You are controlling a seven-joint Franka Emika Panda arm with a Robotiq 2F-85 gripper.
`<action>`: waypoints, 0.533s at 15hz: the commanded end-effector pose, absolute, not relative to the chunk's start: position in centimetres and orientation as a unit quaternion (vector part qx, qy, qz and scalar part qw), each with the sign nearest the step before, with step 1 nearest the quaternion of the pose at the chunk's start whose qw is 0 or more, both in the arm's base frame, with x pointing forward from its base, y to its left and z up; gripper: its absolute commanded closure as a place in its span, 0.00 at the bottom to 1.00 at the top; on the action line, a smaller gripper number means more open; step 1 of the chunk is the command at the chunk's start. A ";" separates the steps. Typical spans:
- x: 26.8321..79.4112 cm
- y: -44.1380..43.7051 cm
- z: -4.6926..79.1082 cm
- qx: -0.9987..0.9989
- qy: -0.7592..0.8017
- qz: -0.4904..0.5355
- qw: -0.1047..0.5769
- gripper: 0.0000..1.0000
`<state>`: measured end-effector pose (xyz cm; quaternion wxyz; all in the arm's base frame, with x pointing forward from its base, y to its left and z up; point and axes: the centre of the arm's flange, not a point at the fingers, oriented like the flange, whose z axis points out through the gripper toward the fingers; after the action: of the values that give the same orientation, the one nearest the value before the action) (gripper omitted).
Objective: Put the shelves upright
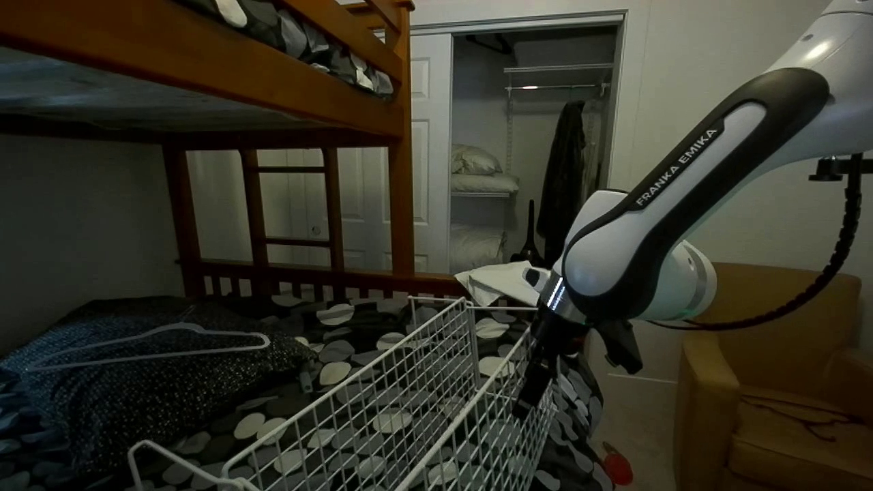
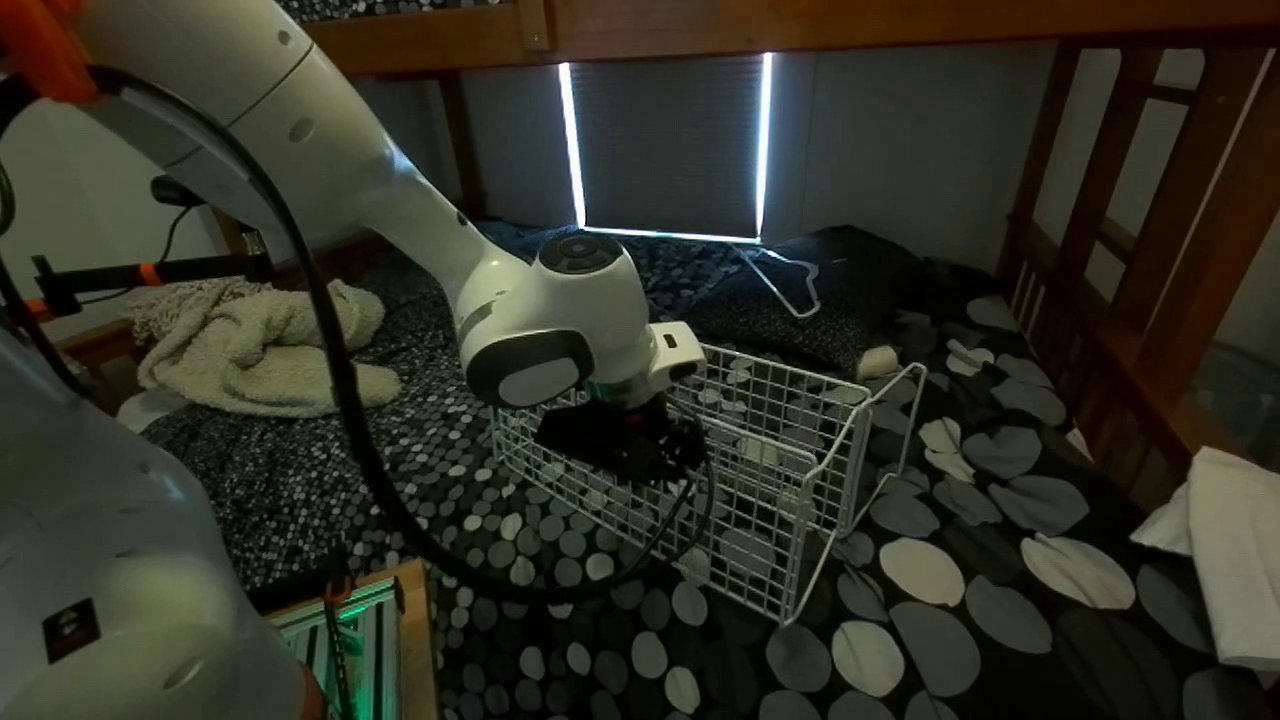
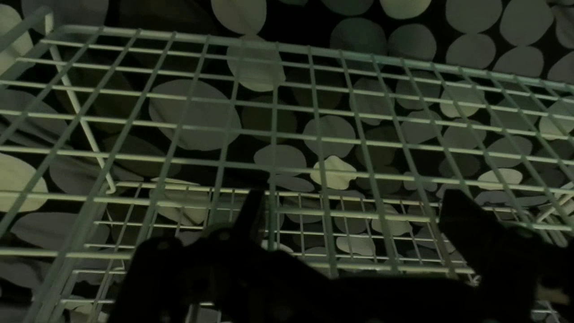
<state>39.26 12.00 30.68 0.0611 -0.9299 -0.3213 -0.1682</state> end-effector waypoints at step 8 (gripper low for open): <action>41.4 16.5 33.8 -0.917 -0.347 -0.198 -0.009 0.00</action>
<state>39.91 14.01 32.60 0.0329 -0.9094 -0.3394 -0.2381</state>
